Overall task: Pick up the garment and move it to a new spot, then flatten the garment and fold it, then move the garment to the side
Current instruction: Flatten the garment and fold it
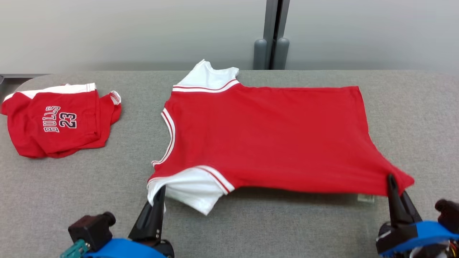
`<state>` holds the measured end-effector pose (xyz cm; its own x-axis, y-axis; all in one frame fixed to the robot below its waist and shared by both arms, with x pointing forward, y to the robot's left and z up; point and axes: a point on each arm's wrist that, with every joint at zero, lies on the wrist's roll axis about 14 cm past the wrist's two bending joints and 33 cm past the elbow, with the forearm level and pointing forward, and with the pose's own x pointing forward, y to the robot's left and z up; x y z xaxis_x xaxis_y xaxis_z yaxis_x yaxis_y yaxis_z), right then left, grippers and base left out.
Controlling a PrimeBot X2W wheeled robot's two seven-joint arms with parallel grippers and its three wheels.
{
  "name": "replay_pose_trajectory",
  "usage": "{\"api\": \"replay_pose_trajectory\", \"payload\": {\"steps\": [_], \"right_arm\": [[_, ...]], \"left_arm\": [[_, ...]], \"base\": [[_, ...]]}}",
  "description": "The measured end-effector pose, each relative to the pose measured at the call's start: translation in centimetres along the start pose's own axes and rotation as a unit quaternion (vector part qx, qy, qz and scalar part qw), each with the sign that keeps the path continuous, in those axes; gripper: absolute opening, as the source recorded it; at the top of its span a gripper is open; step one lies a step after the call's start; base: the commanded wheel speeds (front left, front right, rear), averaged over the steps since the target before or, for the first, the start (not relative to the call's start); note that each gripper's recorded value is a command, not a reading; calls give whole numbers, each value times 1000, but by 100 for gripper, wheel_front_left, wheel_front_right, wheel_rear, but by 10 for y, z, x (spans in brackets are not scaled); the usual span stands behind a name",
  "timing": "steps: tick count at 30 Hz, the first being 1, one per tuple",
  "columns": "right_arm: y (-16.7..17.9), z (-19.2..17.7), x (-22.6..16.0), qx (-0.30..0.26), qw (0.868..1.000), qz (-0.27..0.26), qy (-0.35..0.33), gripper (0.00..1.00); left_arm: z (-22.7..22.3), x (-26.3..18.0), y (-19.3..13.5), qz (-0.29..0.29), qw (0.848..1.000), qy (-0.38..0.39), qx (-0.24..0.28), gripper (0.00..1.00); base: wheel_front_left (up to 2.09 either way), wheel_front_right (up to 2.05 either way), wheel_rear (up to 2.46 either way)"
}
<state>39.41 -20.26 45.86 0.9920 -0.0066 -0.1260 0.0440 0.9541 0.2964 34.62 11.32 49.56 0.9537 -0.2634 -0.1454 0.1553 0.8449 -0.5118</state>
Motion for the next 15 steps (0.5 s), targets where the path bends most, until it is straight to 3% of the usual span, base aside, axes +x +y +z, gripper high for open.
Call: {"api": "replay_pose_trajectory", "payload": {"steps": [15], "right_arm": [[-19, -37, -20, 12, 995, -35, 90, 0]], "left_arm": [[-34, -4, 21, 43, 997, 55, -24, 0]], "base": [[0, 0, 0]]}}
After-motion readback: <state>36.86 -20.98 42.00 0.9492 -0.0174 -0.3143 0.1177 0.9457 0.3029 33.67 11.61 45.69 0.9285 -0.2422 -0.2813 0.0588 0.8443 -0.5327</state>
